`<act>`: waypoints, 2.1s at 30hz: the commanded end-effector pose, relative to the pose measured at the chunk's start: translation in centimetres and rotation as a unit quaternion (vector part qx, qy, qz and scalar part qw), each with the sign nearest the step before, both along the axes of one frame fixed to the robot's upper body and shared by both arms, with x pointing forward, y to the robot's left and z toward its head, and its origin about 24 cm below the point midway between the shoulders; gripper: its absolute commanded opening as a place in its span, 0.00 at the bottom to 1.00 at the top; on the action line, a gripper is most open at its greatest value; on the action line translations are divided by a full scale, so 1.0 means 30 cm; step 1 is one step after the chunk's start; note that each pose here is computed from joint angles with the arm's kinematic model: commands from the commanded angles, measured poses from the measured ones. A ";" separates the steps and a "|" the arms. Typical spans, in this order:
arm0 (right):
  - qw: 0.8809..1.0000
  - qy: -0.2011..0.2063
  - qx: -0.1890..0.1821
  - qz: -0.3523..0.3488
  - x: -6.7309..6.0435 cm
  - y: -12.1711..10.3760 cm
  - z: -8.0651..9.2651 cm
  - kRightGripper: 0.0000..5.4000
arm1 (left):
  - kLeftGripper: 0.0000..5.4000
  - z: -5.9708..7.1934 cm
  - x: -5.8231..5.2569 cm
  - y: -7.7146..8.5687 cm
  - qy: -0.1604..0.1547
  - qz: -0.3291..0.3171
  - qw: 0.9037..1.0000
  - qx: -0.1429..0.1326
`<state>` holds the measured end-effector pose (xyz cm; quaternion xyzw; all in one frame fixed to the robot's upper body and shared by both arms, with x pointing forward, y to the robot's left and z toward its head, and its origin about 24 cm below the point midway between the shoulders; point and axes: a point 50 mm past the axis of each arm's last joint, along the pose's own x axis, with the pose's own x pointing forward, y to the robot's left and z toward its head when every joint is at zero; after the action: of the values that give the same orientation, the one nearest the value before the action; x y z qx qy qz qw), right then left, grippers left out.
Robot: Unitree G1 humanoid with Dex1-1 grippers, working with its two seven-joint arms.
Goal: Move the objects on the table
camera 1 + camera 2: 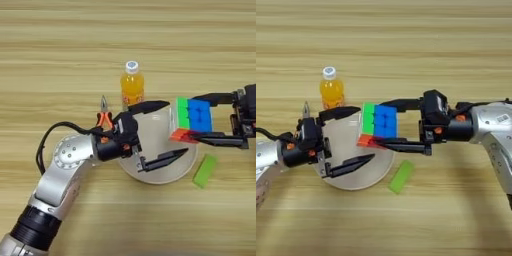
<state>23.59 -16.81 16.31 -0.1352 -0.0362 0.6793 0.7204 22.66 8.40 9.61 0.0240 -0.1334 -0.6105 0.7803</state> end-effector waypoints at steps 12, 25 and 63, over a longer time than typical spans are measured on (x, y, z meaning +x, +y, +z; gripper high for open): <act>1.000 0.001 -0.004 0.025 -0.018 0.023 0.003 0.61 | 1.00 0.007 -0.006 0.002 -0.015 -0.007 1.000 0.009; 1.000 0.003 -0.006 0.030 -0.022 0.026 0.006 0.61 | 0.78 0.012 -0.005 0.002 -0.020 -0.007 1.000 0.004; 0.999 0.024 -0.009 0.044 -0.035 0.028 -0.022 0.94 | 0.61 0.017 -0.001 0.002 -0.022 0.004 1.000 -0.001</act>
<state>22.85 -16.03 15.48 -0.1213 -0.0170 0.7050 0.6985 22.41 8.41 9.44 0.0238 -0.1354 -0.6135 0.7776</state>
